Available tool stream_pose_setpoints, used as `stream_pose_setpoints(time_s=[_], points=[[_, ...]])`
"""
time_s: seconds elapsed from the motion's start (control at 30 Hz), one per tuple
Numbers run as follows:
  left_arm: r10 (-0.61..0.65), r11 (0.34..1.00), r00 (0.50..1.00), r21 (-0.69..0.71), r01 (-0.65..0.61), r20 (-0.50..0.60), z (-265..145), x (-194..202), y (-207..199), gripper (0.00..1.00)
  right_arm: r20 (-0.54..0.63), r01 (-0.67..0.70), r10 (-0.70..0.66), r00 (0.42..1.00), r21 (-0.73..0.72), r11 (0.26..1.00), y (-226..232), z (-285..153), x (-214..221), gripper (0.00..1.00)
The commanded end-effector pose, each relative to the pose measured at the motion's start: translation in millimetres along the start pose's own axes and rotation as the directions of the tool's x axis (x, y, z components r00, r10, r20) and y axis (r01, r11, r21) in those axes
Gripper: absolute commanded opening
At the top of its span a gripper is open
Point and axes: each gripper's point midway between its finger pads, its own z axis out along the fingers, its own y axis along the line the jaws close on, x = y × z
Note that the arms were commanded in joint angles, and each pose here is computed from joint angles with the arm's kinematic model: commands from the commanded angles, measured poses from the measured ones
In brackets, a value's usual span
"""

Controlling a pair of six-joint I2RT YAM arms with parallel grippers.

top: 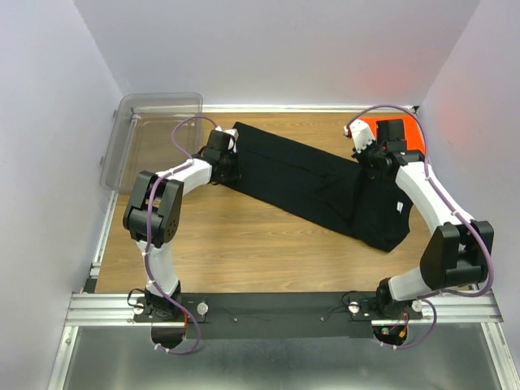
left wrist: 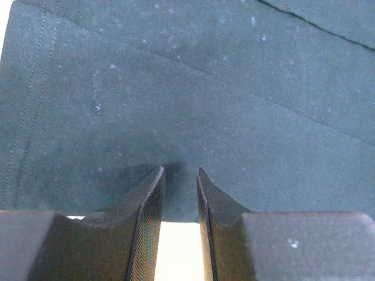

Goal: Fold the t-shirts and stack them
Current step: Fold the tshirt

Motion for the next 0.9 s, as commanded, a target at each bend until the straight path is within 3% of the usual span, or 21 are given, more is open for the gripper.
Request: stream_pose_setpoints(time_s=[0.0, 0.27, 0.87], points=[[0.009, 0.999, 1.000, -0.041, -0.010, -0.017, 7.1, 2.2, 8.2, 0.36, 0.088, -0.040, 0.037, 0.995, 0.029, 0.999, -18.6, 1.0, -32.5, 0.00], [0.012, 0.999, 0.999, -0.037, -0.013, -0.035, 10.8, 6.3, 8.6, 0.36, 0.092, -0.072, 0.066, 0.994, 0.065, 0.995, -37.9, 14.6, -49.7, 0.01], [0.032, 0.999, 0.999, -0.030, -0.031, 0.022, -5.2, -14.8, 2.5, 0.35, -0.031, -0.042, 0.044, 0.999, 0.033, 0.999, -26.0, 49.7, -16.4, 0.01]])
